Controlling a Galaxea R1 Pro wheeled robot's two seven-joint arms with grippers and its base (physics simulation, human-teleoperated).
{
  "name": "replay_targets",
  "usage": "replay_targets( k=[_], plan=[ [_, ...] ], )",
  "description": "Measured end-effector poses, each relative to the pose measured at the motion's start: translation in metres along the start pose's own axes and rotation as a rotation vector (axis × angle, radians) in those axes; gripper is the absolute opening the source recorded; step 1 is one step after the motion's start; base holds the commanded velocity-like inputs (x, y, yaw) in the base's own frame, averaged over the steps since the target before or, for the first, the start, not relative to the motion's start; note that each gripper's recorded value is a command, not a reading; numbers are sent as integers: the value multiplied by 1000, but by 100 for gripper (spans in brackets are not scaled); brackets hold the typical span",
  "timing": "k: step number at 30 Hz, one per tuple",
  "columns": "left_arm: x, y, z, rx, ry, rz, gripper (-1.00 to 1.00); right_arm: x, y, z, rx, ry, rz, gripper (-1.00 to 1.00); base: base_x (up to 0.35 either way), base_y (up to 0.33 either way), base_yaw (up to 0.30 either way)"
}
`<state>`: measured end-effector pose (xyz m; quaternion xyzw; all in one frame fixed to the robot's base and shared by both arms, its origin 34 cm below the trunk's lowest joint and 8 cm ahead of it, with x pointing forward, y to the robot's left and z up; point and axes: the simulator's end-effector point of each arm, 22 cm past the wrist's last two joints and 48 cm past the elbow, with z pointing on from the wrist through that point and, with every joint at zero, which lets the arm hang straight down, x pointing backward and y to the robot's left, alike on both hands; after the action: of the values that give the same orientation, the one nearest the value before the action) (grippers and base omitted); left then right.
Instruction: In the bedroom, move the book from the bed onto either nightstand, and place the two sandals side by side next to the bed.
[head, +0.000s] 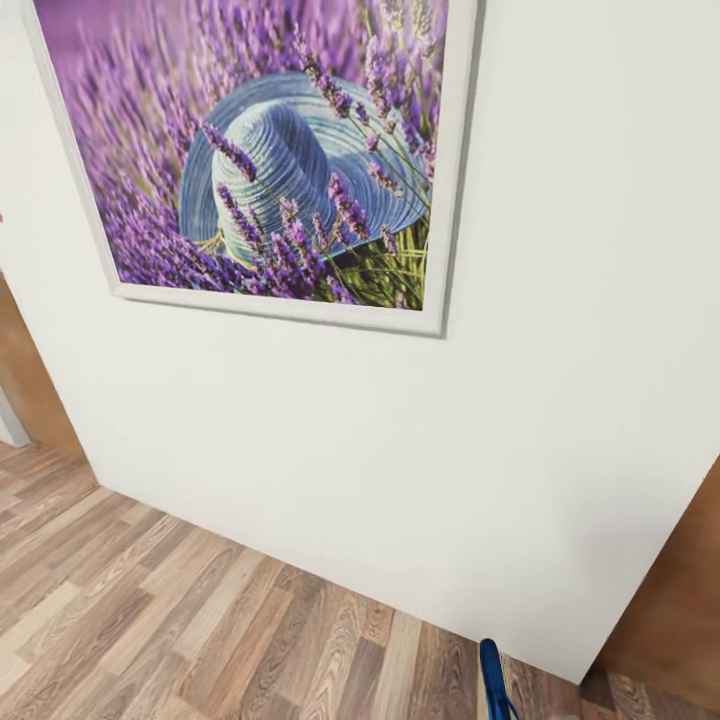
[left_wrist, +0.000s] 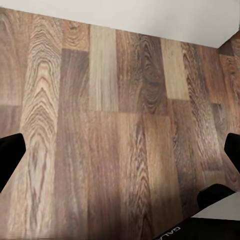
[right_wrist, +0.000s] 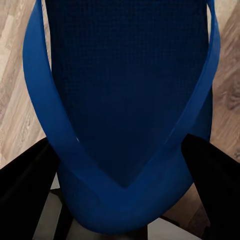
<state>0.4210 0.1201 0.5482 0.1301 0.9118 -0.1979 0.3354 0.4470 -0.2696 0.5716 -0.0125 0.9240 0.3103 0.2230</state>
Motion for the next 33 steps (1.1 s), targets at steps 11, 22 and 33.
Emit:
replay_targets(
  k=[11, 22, 33],
  plan=[
    [0, 0, 0, 0, 0, 0, 100, 0, 0, 0, 0, -1, 0, -100, 0, 0, 294],
    [0, 0, 0, 0, 0, 0, 100, 0, 0, 0, -1, 0, 0, -100, 0, 0, 294],
    [0, -1, 0, 1, 0, -1, 100, 0, 0, 0, 0, 0, 0, -100, 0, 0, 293]
  ],
)
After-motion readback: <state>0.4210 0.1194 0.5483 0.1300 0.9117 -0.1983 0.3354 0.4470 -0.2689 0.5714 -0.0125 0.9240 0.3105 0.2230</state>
